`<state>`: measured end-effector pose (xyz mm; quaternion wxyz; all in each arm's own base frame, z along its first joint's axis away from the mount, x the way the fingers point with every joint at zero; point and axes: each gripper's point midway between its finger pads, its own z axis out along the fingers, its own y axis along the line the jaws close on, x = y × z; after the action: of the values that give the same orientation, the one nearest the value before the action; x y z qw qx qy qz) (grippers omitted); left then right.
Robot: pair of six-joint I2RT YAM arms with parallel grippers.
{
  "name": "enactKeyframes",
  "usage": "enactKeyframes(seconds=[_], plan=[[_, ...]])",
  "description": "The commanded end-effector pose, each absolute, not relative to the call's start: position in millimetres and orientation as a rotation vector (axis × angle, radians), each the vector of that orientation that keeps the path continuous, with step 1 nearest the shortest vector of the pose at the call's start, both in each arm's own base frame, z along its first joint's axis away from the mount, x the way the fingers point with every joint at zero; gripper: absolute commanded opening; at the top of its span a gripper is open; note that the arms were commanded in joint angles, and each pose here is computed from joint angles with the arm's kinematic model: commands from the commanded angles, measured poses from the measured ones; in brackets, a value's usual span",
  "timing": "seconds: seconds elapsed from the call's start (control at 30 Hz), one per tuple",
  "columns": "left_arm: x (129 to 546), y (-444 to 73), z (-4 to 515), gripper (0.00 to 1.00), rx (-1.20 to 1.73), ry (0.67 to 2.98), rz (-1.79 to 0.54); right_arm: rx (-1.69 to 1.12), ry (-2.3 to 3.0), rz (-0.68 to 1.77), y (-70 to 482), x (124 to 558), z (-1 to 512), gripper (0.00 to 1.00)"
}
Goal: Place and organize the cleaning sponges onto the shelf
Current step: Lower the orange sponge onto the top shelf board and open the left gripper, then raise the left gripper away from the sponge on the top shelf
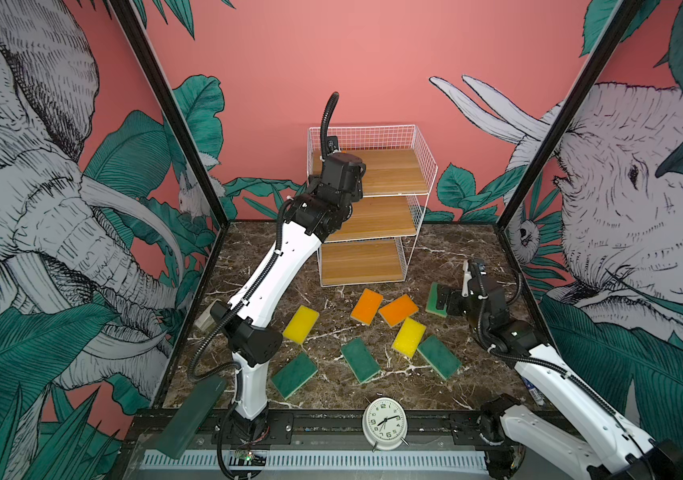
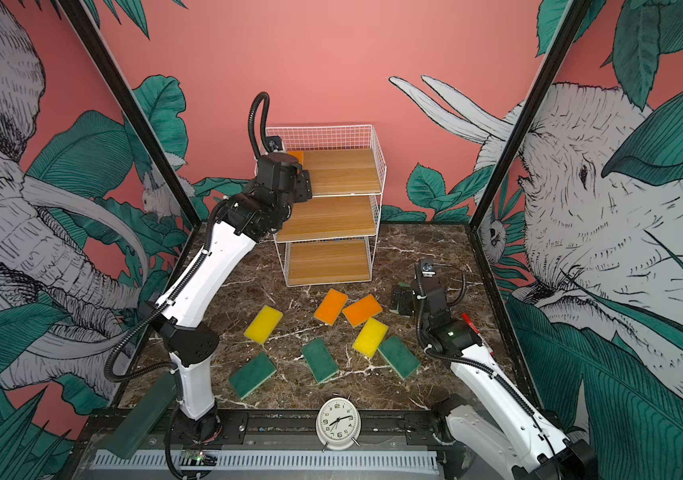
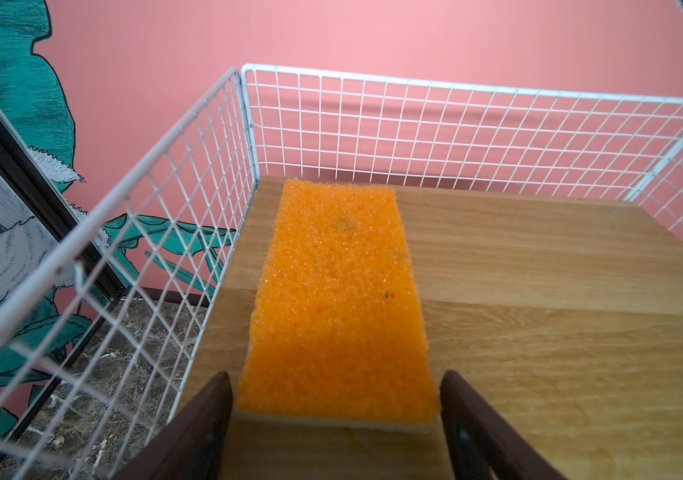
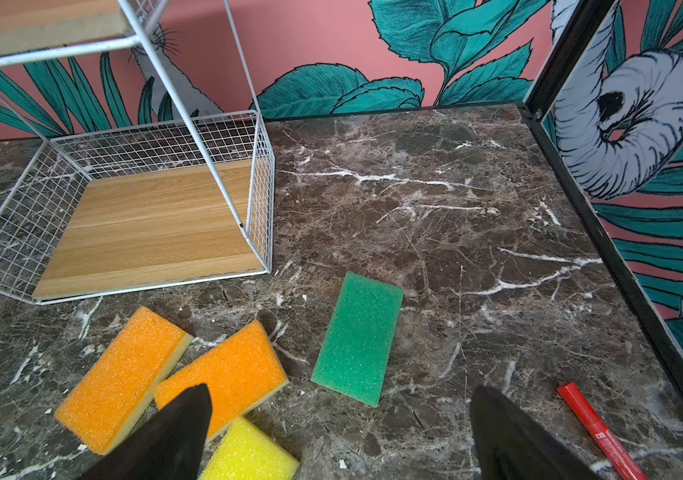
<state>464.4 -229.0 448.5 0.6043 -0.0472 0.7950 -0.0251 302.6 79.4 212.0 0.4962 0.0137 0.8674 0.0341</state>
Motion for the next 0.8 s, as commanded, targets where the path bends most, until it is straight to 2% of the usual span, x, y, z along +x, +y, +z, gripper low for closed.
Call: enactKeyframes(seconds=[0.0, 0.37, 0.5, 0.77], plan=[[458.7, -214.4, 451.3, 0.77, -0.146, 1.85, -0.024, 0.049, 2.069, 0.094, 79.1, 303.3, 216.8, 0.99], [458.2, -217.3, 453.4, 0.77, -0.134, 1.848, -0.046, 0.051, 2.069, 0.094, 78.5, 302.5, 215.8, 0.99], [457.8, -215.3, 453.1, 0.72, -0.148, 1.847, -0.042, 0.05, 2.07, 0.094, 78.3, 301.6, 215.0, 0.99], [455.6, -213.8, 455.8, 0.75, -0.157, 1.844, -0.052, 0.055, 2.063, 0.097, 77.5, 300.4, 217.1, 0.99]])
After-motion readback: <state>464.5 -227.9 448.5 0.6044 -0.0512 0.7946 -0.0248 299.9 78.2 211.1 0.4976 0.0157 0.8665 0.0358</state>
